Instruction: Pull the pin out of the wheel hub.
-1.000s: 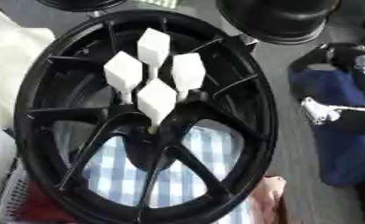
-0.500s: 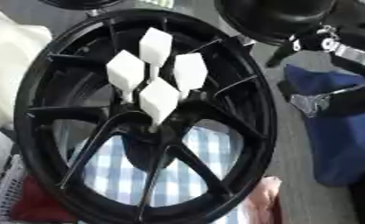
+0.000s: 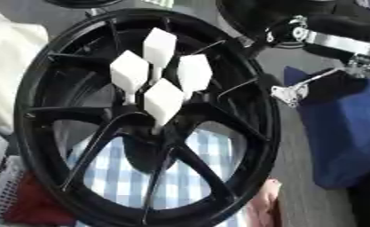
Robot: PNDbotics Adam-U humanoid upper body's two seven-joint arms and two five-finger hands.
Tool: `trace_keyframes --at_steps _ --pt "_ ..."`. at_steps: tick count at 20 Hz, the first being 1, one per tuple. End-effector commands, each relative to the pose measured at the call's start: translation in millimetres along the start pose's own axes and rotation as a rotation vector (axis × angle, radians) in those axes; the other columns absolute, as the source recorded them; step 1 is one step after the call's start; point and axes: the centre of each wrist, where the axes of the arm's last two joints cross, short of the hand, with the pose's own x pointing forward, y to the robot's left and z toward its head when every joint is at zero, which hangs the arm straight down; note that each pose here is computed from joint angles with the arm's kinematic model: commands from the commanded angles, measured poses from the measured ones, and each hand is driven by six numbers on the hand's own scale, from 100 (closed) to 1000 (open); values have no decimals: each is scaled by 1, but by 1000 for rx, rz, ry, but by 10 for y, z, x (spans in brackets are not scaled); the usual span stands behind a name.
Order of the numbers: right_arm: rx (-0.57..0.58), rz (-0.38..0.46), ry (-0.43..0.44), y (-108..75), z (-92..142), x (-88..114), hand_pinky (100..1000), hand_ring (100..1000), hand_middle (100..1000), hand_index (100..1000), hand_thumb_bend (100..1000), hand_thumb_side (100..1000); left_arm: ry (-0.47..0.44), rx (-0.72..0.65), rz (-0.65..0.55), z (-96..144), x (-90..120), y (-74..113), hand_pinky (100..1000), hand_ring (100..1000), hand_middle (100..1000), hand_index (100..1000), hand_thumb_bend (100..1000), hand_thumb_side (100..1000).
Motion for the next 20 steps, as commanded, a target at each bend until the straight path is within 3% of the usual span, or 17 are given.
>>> trace_keyframes --at_steps 1,10,20 --pt "-7 32 16 -89 25 53 872 878 758 837 100 246 -34 -15 -12 -31 92 27 444 687 627 693 100 799" --pt "-8 -82 -7 -147 -141 203 905 925 780 873 100 232 -35 -18 -3 -49 108 10 443 687 625 691 100 801" --pt "28 -98 1 -161 -278 329 913 947 814 884 100 240 -34 -14 1 -56 114 4 442 686 624 689 100 803"
